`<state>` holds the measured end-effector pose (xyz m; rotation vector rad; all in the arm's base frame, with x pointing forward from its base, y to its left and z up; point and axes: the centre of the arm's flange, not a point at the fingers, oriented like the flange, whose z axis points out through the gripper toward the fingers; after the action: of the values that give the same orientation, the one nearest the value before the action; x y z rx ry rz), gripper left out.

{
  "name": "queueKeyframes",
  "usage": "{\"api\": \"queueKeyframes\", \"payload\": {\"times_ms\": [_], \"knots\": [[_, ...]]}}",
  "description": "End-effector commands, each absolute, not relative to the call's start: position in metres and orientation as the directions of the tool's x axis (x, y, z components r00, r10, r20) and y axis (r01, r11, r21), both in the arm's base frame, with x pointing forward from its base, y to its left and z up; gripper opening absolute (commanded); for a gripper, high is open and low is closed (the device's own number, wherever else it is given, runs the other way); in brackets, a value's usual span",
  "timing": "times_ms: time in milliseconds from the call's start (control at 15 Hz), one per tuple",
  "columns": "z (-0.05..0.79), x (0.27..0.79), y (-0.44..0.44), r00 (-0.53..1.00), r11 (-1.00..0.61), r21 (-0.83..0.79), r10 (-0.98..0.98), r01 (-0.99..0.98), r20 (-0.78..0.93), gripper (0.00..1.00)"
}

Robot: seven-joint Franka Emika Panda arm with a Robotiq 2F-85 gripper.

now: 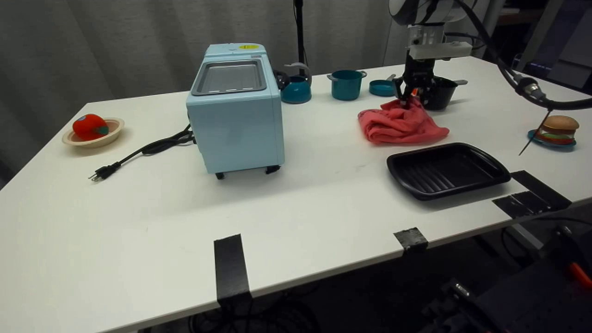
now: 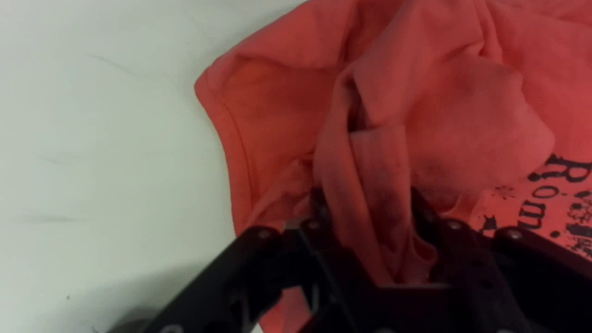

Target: Unfold then fold the shirt

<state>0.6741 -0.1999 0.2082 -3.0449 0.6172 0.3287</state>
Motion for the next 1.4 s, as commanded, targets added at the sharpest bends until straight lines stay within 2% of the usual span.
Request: {"api": "queueKeyframes", "payload": {"times_ms": [0,67,200,267,800,1333], "knots": [[0.234,0.675,-0.186,0.913,-0.933,0.051,-0.358,-0.355,-0.197,0.13],[0.239,0.673,-0.181,0.919,-0.939,0.051,-0.343,-0.34,-0.193,0.05],[0.25,0.67,-0.167,0.935,-0.951,0.045,-0.31,-0.307,-0.172,0.0],[0.257,0.668,-0.157,0.945,-0.957,0.042,-0.289,-0.286,-0.152,0.04],[0.327,0.661,-0.073,0.987,-0.994,0.08,-0.068,-0.08,0.145,0.04],[0.338,0.659,0.001,0.949,-0.998,-0.02,0.048,0.057,0.311,0.04]]}}
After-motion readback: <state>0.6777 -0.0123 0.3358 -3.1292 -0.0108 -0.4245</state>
